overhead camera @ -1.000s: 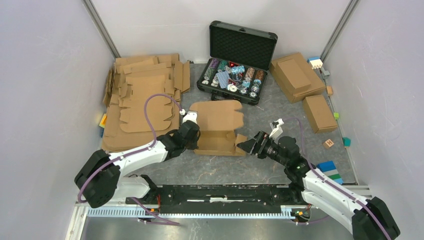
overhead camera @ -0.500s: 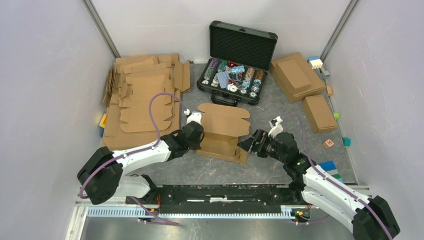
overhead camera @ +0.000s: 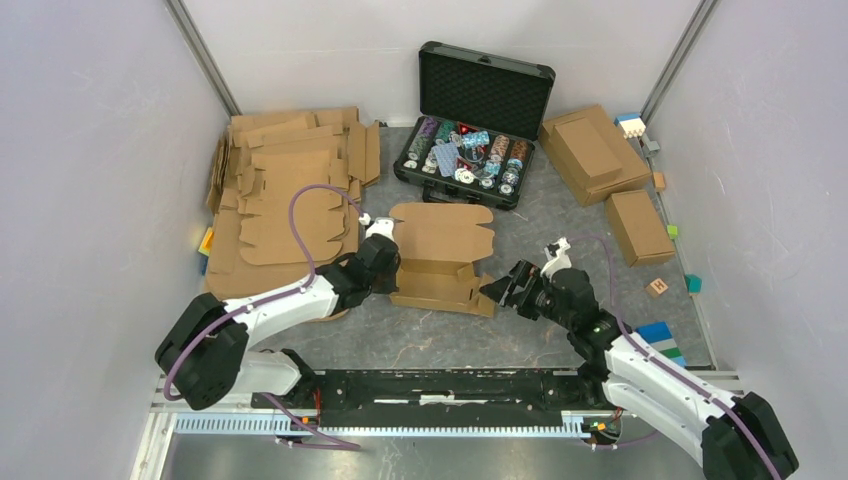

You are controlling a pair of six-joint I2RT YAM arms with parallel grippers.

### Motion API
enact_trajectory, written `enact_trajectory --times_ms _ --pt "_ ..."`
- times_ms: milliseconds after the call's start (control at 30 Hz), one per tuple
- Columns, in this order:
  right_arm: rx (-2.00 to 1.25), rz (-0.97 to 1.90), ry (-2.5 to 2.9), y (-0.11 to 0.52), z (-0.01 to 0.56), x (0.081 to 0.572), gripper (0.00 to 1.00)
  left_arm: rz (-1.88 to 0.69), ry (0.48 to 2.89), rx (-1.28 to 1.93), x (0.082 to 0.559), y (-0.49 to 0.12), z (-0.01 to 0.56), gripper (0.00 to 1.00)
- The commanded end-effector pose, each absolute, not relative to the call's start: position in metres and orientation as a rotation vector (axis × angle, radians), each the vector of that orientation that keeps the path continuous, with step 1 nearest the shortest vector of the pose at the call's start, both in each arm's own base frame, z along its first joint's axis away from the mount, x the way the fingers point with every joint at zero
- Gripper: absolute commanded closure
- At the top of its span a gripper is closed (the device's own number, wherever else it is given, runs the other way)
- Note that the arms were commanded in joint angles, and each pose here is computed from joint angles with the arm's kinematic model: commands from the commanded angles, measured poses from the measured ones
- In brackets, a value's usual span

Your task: Fold the paper box

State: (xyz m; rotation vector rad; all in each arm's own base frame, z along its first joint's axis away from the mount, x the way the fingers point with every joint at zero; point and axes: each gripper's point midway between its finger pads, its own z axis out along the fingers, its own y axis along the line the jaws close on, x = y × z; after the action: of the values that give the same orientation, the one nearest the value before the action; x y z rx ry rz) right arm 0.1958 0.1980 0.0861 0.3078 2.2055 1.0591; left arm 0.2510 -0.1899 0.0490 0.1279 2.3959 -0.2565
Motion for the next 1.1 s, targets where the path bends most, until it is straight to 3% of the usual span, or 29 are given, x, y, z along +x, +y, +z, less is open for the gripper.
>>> enact_trajectory --times_ms 0,667,1067 --pt "0.357 1.221 2.115 0.208 0.098 0.198 0.02 -0.254 2.457 0.098 0.241 -0.182 0.034 0.98" --pt "0.299 1.429 2.069 0.231 0.113 0.196 0.02 -0.372 2.417 0.154 0.239 -0.194 0.044 0.98" --pt "0.287 1.283 2.069 0.216 0.117 0.202 0.02 -0.303 2.387 0.139 0.242 -0.185 0.048 0.98"
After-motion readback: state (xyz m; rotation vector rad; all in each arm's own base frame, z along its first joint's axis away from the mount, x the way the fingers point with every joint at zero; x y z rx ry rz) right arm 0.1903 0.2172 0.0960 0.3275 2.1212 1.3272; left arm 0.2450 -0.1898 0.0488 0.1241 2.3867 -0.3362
